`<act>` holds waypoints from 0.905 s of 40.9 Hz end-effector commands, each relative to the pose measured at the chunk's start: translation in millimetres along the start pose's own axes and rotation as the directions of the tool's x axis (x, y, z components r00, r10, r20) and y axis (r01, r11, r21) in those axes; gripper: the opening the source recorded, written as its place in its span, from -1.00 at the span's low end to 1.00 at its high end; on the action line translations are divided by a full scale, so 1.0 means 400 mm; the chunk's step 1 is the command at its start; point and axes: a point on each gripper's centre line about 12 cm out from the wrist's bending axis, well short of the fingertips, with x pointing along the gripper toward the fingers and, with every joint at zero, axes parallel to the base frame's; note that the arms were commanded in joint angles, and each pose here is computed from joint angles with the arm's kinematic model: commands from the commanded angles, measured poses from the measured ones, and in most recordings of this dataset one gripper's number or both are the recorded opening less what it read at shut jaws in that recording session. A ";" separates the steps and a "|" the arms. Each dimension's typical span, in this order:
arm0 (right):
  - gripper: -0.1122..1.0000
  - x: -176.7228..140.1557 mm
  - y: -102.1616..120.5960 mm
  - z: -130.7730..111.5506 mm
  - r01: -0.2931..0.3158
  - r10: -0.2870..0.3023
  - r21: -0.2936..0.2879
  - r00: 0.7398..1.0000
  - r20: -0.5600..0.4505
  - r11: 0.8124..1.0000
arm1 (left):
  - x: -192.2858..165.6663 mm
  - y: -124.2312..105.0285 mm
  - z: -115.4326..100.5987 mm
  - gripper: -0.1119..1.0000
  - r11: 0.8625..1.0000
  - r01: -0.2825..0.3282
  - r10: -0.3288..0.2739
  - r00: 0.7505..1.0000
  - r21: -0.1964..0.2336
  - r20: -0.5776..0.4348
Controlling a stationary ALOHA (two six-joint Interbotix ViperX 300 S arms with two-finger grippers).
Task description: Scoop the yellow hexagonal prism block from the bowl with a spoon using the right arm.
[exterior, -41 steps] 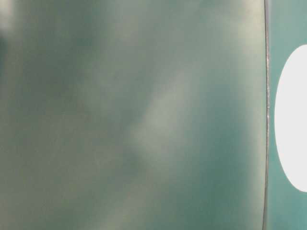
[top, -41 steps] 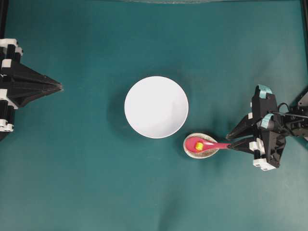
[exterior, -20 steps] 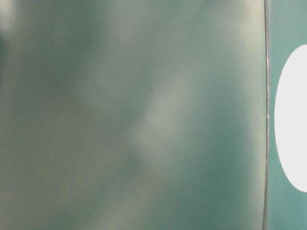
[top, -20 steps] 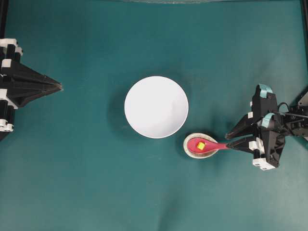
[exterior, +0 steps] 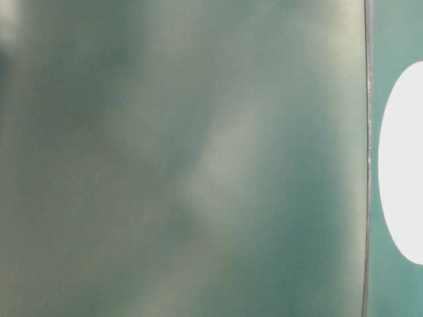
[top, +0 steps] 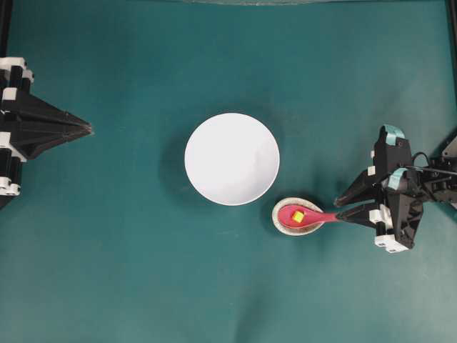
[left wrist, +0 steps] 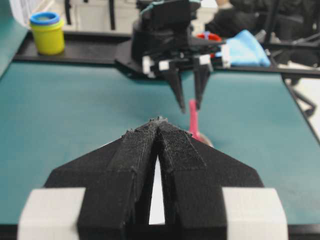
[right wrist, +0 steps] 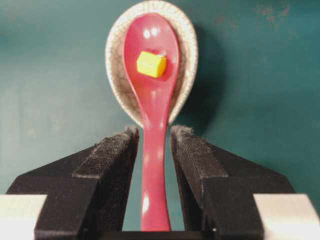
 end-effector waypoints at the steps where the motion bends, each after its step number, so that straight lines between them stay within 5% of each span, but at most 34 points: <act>1: -0.08 -0.002 0.005 0.018 -0.004 0.004 -0.003 0.999 0.046 1.000 | 0.008 0.000 0.031 -0.78 1.000 -0.001 0.001 0.999 -0.003 0.032; 37: -0.07 0.018 -0.002 -0.006 0.022 -0.019 -0.038 0.997 0.071 0.999 | 0.008 -0.001 0.043 -0.78 1.000 0.000 0.000 0.998 0.011 0.058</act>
